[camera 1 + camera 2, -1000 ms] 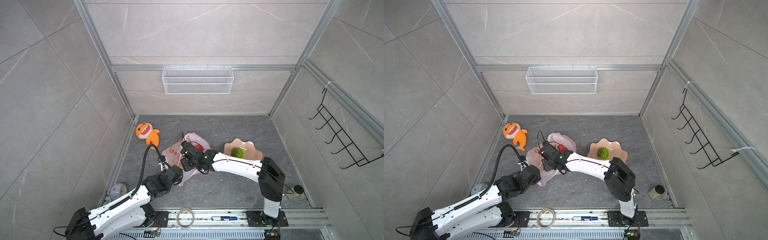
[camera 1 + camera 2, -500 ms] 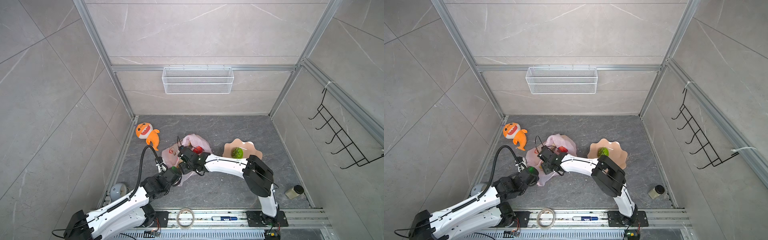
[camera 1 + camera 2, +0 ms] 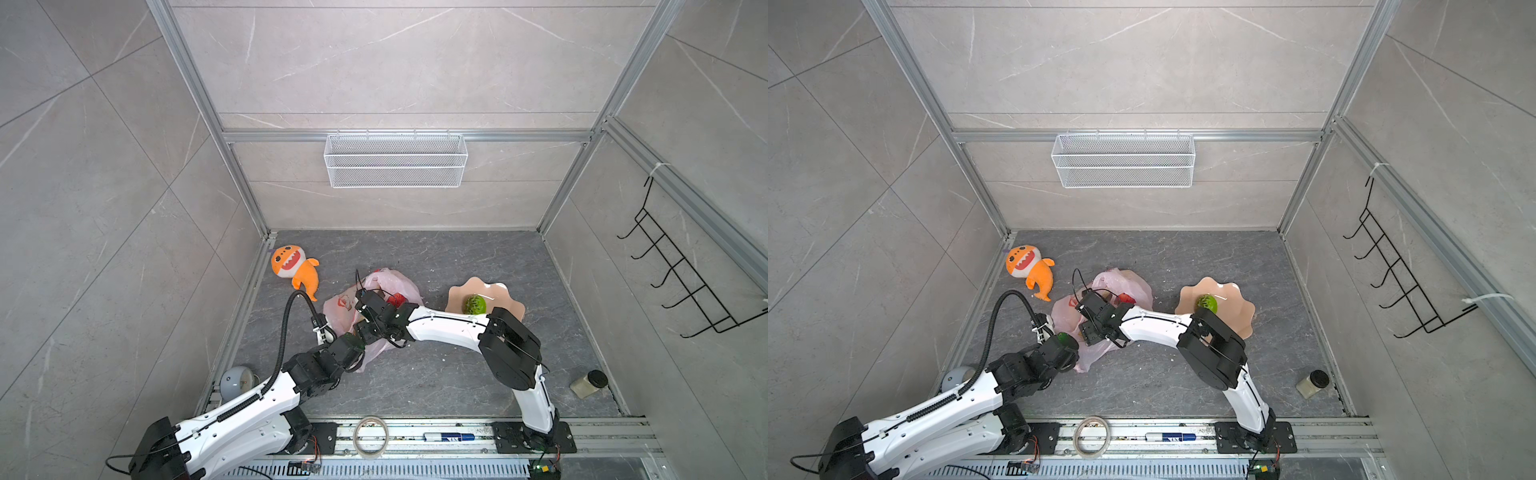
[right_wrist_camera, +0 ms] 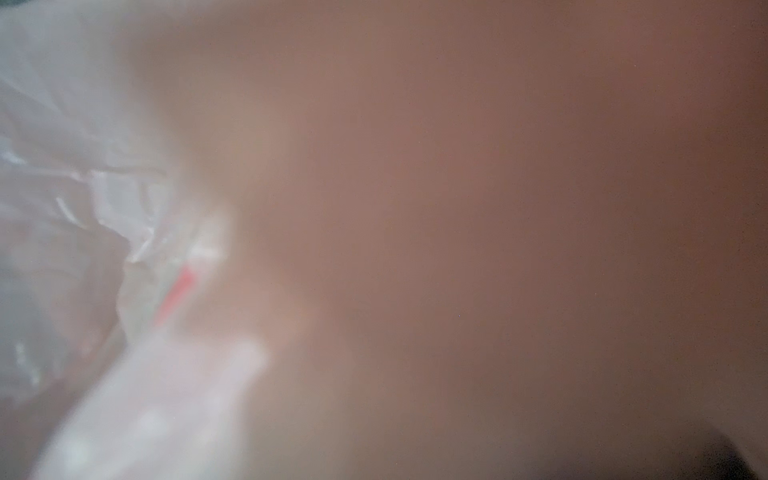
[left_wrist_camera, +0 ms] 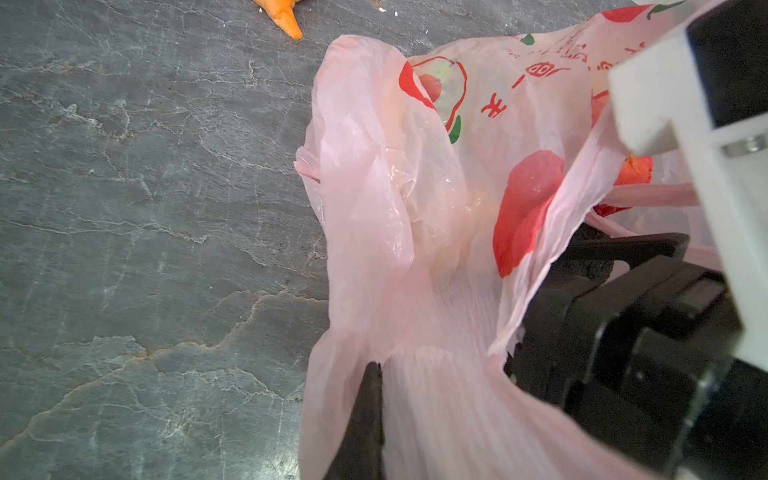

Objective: Take the fake fruits out of the plastic bag
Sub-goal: 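Reach the right gripper down into the bag toward the cream fruit, then grasp the cream fruit with the right gripper and lift it out, then carry the cream fruit to the peach bowl and lower it beside the green fruit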

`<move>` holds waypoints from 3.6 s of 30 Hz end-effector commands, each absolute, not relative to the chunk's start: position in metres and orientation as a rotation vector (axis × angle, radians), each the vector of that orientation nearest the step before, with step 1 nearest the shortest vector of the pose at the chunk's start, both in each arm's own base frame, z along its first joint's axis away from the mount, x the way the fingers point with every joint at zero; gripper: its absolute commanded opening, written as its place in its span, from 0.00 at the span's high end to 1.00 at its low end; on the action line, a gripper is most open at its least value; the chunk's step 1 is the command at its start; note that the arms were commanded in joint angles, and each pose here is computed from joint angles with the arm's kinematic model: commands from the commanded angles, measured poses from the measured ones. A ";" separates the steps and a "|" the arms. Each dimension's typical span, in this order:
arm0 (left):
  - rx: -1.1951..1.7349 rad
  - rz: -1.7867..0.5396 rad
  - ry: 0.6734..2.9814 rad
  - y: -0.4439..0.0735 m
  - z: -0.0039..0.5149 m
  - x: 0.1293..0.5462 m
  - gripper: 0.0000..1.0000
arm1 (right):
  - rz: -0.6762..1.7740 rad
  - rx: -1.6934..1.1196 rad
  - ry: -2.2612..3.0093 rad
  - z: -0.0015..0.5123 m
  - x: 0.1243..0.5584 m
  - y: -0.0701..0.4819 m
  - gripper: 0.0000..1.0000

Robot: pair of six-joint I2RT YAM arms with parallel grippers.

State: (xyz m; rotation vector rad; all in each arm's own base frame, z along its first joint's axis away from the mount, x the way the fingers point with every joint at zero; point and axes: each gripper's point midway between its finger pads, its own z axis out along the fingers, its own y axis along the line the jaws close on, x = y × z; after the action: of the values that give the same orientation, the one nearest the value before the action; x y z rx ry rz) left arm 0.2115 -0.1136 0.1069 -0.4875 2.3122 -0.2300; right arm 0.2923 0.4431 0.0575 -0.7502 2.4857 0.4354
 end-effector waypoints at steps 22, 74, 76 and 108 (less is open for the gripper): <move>-0.494 -0.263 2.293 -0.118 0.114 0.215 1.00 | 0.524 -0.744 2.434 0.052 0.311 0.461 0.27; -0.383 -0.380 2.234 -0.159 0.143 0.242 1.00 | 0.541 -0.744 2.433 0.152 0.250 0.369 0.58; -0.380 -0.387 2.247 -0.163 0.138 0.243 1.00 | 0.549 -0.744 2.419 0.160 0.250 0.368 0.58; -0.366 -0.453 2.261 -0.180 0.134 0.247 1.00 | 0.254 -0.223 2.339 0.223 0.299 0.197 0.60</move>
State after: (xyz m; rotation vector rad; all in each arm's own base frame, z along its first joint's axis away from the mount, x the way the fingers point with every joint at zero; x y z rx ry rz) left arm 0.2405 -0.1750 0.1151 -0.3632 2.3153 -0.4023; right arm 0.2960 0.2295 0.2339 -0.3218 2.2975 0.3420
